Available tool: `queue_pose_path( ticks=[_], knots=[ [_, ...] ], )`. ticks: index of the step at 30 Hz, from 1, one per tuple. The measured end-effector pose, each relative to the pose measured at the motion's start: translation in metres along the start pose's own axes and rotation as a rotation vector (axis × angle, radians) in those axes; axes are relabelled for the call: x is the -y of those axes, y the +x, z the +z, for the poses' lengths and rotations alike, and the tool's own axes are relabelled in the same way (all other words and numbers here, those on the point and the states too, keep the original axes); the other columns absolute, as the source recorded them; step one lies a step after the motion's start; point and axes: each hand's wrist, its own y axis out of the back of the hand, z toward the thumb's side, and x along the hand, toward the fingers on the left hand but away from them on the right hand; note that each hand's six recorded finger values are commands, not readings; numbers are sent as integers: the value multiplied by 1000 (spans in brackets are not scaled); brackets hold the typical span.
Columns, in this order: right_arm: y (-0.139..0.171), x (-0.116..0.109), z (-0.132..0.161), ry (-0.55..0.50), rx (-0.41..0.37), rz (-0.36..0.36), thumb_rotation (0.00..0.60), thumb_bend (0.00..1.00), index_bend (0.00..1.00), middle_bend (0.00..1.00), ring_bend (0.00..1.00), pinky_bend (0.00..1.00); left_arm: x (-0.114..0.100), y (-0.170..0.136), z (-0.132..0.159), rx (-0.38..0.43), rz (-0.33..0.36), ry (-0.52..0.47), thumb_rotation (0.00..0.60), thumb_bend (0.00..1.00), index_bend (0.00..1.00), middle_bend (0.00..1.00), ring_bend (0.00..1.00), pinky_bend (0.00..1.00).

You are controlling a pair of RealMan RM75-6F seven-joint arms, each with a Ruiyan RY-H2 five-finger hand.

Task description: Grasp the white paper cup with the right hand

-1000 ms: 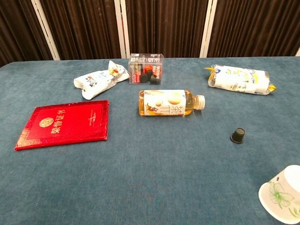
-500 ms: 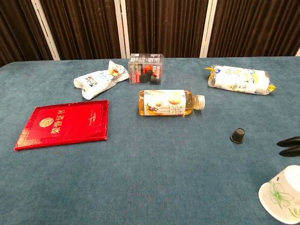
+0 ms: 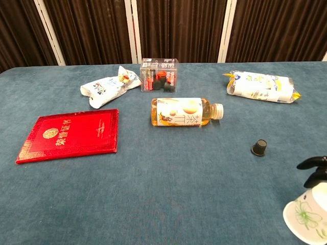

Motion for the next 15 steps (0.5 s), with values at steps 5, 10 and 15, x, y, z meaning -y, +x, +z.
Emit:
queue_pose_path(
  ticks=[5,10,15],
  knots=[
    [-2,3,3,9,1,3,600,323,438,337,365,535,0,0,1,2,2,2,600,0,0,0,0,0],
    [-3,3,4,14,2,-7,600,342,489,369,404,535,0,-1,2,5,5,1,600,0,0,0,0,0],
    [-6,-3,5,8,4,-29,600,344,488,369,404,535,0,0,2,5,3,-1,600,0,0,0,0,0]
  ],
)
